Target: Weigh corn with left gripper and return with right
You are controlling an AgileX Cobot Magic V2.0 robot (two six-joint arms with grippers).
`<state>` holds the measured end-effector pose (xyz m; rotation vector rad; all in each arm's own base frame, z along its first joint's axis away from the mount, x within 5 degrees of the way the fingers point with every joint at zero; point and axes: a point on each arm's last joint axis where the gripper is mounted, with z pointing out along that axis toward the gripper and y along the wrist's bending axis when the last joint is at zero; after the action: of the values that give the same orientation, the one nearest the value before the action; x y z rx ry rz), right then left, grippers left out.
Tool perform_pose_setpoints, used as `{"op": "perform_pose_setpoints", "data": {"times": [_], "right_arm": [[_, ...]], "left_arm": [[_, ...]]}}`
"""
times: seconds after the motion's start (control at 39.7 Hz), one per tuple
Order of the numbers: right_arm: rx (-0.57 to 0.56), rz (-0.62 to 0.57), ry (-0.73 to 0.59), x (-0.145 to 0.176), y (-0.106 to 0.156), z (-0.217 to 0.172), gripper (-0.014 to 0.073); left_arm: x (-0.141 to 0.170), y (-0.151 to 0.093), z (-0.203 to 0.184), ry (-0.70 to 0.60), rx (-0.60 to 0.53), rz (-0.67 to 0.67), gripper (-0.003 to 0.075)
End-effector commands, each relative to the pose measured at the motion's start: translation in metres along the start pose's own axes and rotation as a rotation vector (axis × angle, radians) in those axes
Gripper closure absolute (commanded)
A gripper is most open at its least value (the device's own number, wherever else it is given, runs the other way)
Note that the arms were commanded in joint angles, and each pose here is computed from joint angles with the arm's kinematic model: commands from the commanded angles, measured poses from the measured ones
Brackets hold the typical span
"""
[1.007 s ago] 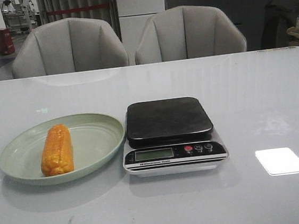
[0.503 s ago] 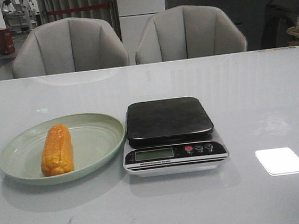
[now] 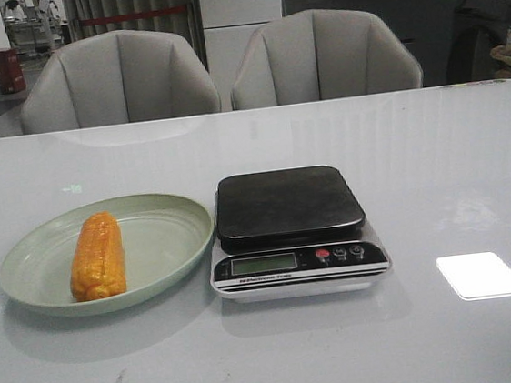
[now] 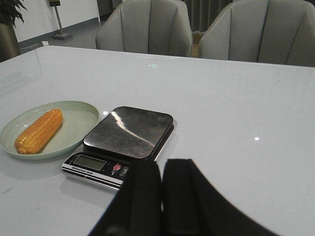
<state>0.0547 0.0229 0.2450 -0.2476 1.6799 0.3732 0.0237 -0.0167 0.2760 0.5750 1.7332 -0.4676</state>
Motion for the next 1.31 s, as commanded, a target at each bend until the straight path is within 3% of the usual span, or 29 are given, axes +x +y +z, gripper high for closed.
{"op": "perform_pose_setpoints", "data": {"times": [0.0,0.1,0.25,0.43,0.7,0.86,1.01,1.28], "right_arm": [[0.0,-0.019,-0.088,-0.015,0.001,-0.001,0.0448],[0.0,-0.019,-0.088,-0.015,0.001,-0.001,0.0448],[0.0,-0.019,-0.088,-0.015,0.001,-0.001,0.0448],[0.0,-0.019,-0.088,-0.015,0.001,-0.001,0.0448],[0.0,-0.019,-0.088,-0.015,0.001,-0.001,0.0448],[0.0,-0.019,-0.088,-0.015,0.001,-0.001,0.0448],[0.0,-0.019,-0.088,-0.015,0.001,-0.001,0.0448],[0.0,-0.019,-0.087,-0.014,0.001,-0.001,0.0448]], "left_arm": [[-0.014,0.0,-0.002,-0.087,0.009,-0.002,0.0596],[-0.012,0.0,-0.002,-0.084,0.009,-0.002,0.0596],[-0.012,0.001,0.004,-0.206,-0.034,0.001,0.0596],[-0.002,0.008,0.016,-0.336,-0.19,-0.005,0.0596],[0.034,0.026,0.03,-0.353,-0.485,-0.017,0.0596],[0.053,0.033,0.034,-0.322,-0.59,-0.046,0.0596],[0.066,0.035,0.035,-0.312,-0.638,-0.07,0.0596],[0.063,0.033,0.03,-0.368,-0.65,-0.051,0.0596]]}}
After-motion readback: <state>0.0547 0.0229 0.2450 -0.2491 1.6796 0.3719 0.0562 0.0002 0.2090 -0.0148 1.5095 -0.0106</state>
